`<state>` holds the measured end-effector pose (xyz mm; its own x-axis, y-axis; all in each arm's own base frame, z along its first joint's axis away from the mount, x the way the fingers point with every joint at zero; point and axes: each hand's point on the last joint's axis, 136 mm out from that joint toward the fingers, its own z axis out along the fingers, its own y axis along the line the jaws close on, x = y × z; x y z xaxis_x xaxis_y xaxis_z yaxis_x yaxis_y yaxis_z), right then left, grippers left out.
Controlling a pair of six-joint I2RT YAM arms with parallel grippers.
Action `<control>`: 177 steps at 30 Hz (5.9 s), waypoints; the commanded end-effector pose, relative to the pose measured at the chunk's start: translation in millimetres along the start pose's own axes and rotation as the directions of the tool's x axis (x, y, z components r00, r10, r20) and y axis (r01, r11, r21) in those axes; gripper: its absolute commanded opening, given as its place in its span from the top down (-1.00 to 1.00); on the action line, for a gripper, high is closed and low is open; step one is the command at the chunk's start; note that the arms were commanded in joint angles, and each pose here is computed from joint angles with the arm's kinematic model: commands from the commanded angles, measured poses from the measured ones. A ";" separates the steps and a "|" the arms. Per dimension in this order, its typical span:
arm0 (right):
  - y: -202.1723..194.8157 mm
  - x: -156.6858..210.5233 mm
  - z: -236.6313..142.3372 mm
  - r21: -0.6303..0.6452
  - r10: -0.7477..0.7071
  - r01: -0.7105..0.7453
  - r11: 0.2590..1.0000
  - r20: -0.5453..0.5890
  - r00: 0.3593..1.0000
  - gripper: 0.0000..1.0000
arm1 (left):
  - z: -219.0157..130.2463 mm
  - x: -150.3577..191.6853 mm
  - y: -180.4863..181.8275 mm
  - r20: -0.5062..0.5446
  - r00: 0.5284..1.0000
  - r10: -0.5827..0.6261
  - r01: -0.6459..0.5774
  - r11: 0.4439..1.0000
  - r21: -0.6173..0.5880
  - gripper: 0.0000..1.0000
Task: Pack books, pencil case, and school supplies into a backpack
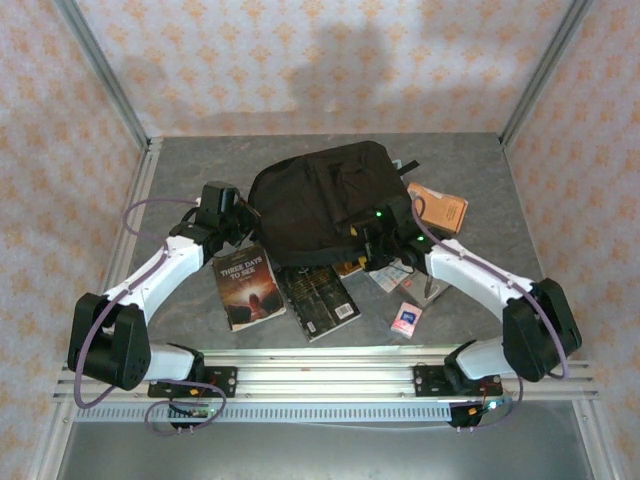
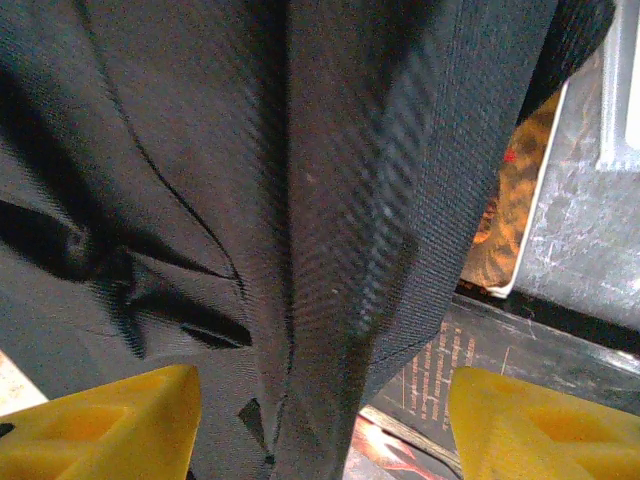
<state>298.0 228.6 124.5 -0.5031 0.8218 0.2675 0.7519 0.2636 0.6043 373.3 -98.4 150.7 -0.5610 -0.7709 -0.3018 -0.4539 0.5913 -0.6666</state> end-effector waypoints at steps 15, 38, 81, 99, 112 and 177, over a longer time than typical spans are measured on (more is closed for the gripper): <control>57.1 -3.8 3.8 -0.308 -0.139 0.168 0.936 0.114 0.984 1.00 | -22.3 -8.0 -31.0 0.015 0.997 0.069 -0.070 0.997 0.043 1.00; 84.2 44.0 -31.7 -0.561 -0.649 0.764 0.319 0.458 0.607 1.00 | -55.8 71.3 -85.2 -0.232 0.700 0.675 -0.656 0.737 0.161 -0.23; 51.9 51.1 13.7 -0.700 -0.677 0.619 0.355 0.264 0.687 1.00 | 35.8 180.1 -56.7 -0.503 0.449 0.739 -0.660 0.653 0.371 0.92; 46.5 32.1 -5.8 -0.602 -0.690 0.716 0.353 0.350 0.634 1.00 | 4.6 127.9 -54.6 -0.394 0.606 0.691 -0.628 0.720 0.294 1.00; 52.1 39.8 -9.4 -0.630 -0.700 0.703 0.329 0.338 0.630 1.00 | 0.9 178.4 -73.5 -0.416 0.513 0.751 -0.606 0.660 0.445 0.07; 72.5 32.7 -31.2 -0.577 -0.724 0.770 0.272 0.405 0.559 1.00 | 1.2 202.7 -84.3 -0.408 0.481 0.776 -0.567 0.630 0.530 0.10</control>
<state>313.1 249.3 156.2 -0.7142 0.4450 -0.5403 -0.3171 0.4824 0.8165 301.6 -289.5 135.0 -0.9174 0.1703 -0.3597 0.3612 0.7357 -0.5729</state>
